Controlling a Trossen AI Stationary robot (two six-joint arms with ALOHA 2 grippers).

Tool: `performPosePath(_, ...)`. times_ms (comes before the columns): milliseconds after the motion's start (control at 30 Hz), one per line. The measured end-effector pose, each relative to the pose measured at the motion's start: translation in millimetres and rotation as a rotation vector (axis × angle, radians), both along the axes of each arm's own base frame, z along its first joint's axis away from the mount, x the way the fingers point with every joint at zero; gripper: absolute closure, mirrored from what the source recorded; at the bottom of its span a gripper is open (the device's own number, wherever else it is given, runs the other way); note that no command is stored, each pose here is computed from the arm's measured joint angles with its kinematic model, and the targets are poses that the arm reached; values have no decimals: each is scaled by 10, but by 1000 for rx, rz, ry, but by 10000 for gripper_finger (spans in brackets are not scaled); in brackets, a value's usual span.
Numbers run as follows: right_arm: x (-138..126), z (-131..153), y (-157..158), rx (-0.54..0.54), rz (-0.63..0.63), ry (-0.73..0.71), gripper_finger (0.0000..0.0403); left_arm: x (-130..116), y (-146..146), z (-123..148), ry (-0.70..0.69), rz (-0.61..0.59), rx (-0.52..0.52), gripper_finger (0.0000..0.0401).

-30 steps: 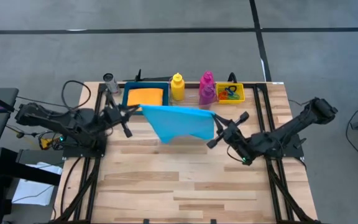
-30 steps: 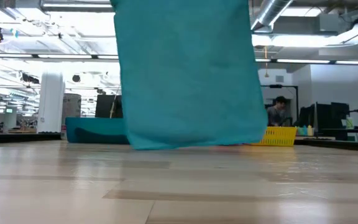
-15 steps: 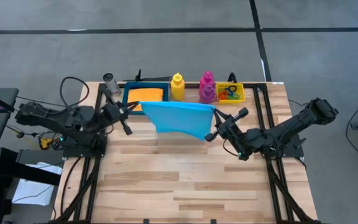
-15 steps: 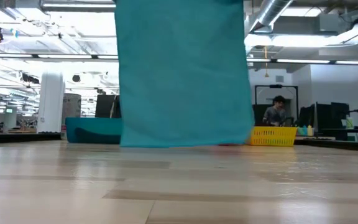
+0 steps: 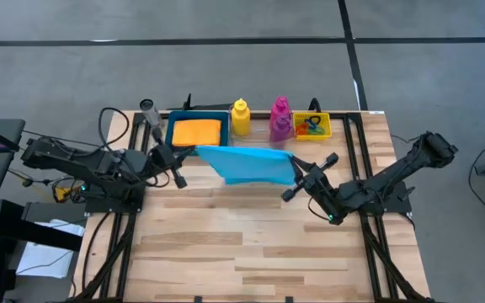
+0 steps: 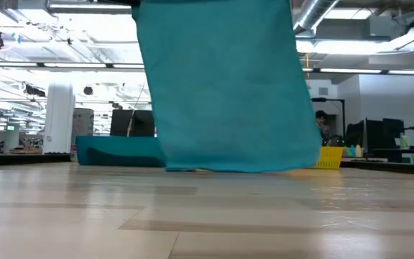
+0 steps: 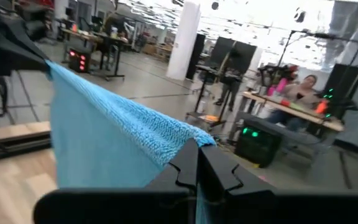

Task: Pick & Place Sports Items
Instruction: Fold the blue towel

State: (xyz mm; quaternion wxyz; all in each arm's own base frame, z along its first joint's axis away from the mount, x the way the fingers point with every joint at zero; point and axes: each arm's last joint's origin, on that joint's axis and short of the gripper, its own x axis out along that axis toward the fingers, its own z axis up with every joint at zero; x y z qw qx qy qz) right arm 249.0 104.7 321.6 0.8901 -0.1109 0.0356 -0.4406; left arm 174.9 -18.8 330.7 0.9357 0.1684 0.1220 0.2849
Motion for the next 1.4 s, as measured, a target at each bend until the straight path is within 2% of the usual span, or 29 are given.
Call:
performPosePath(100, -40, -6, 88, 24, 29, -26, 403, 9, -14, -41, 7, -43, -56, 401)
performPosePath(400, -147, -150, 328, 128, 132, -98, 403, 40, -110, -151, 5, -244, -352, 401)
performPosePath(633, -135, -443, 483, 308, 299, -135, 403, 178, -299, -374, 135, -324, -522, 401)
performPosePath(1033, 129, -1041, 790, 597, 672, 79, 403, 409, -798, -797, 301, -353, -673, 400)
performPosePath(1400, 226, -1384, 973, 776, 918, 264, 403, 491, -1248, -1139, 474, -505, -774, 400)
